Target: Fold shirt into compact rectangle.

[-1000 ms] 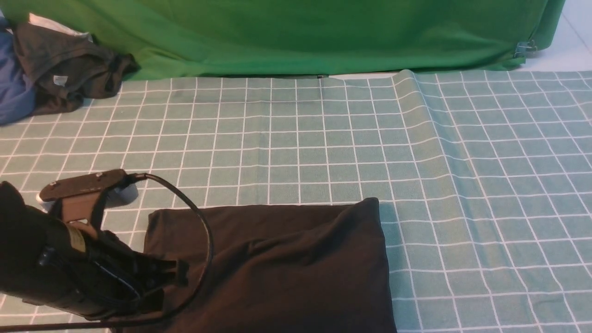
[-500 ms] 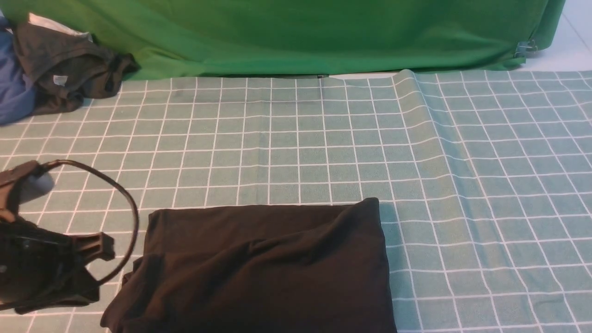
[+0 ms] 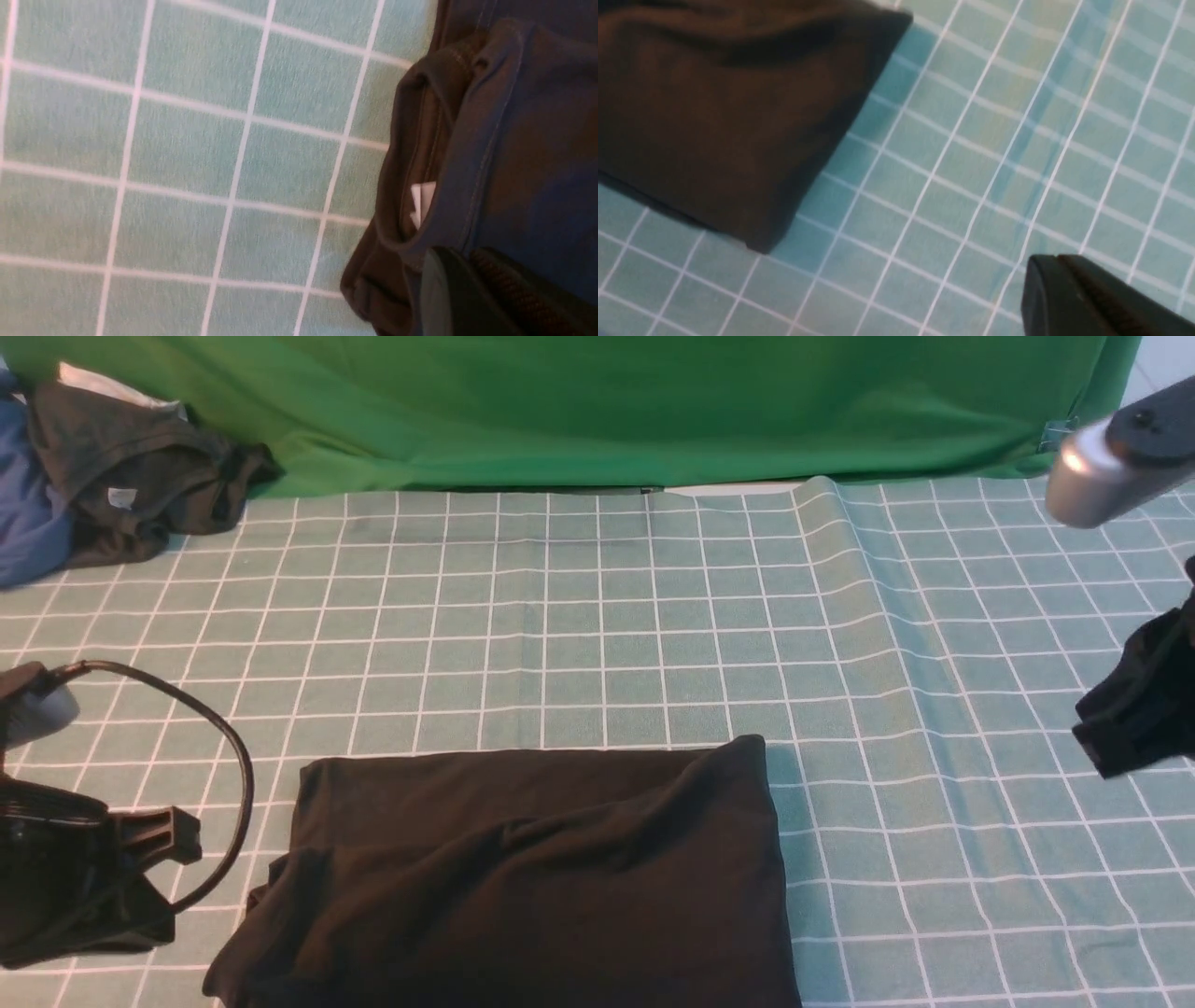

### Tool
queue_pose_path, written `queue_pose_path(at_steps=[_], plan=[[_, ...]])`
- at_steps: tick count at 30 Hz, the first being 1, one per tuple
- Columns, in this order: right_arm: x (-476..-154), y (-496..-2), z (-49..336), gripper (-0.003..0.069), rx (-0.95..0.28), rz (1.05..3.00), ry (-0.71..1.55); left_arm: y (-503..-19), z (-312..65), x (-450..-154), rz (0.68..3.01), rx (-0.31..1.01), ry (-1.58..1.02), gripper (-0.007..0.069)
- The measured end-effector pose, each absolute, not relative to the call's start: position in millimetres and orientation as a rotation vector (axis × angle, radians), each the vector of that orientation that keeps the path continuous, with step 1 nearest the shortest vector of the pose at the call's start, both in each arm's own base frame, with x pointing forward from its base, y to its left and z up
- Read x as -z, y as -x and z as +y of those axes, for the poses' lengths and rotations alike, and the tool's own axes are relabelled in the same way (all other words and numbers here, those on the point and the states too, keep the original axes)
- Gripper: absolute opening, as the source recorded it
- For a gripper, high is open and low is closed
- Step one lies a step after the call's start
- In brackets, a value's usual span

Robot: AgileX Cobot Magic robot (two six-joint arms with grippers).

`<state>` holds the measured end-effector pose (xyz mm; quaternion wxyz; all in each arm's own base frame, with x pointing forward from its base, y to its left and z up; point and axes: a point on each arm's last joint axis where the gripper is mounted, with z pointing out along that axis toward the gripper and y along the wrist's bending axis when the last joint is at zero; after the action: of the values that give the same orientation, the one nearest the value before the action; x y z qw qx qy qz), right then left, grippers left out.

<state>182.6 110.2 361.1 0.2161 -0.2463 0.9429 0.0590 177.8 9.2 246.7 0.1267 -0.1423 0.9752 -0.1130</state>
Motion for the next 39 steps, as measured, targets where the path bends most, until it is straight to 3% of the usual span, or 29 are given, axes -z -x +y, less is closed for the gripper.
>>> queue_pose_path(at_steps=[6, 10, 11, 13, 14, 17, 21, 26, 31, 36, 39], plan=[[-344, -217, 92, 0.0010, -0.414, 2.714, 0.544, -184, 8, -242, 2.847, 0.339, 0.349, 0.0101], [-347, -219, 98, 0.0010, -0.522, 2.648, 0.565, -194, -3, -227, 2.937, 0.327, 0.234, 0.0268], [-348, -220, 98, 0.0010, -0.524, 2.644, 0.567, -195, -3, -225, 2.945, 0.322, 0.224, 0.0278], [-349, -220, 100, 0.0011, -0.543, 2.620, 0.578, -202, -15, -214, 2.990, 0.303, 0.109, 0.0415], [-349, -221, 100, 0.0011, -0.543, 2.618, 0.578, -203, -16, -212, 2.994, 0.299, 0.099, 0.0424], [-349, -221, 100, 0.0012, -0.545, 2.605, 0.596, -210, -28, -200, 3.027, 0.233, -0.005, 0.0573], [-349, -221, 100, 0.0014, -0.543, 2.603, 0.600, -216, -28, -191, 3.039, 0.138, 0.005, 0.0666], [-350, -223, 101, 0.0015, -0.545, 2.582, 0.587, -224, -32, -182, 3.019, 0.187, 0.053, 0.0674], [-343, -231, 103, 0.0017, -0.554, 2.601, 0.577, -229, -37, -170, 3.053, 0.258, 0.037, 0.0634], [-324, -246, 108, 0.0045, -0.561, 2.677, 0.566, -233, -38, -160, 3.080, 0.264, 0.054, 0.0551], [-305, -263, 113, 0.0114, -0.560, 2.727, 0.524, -235, -38, -158, 3.077, 0.268, 0.063, 0.0445]])
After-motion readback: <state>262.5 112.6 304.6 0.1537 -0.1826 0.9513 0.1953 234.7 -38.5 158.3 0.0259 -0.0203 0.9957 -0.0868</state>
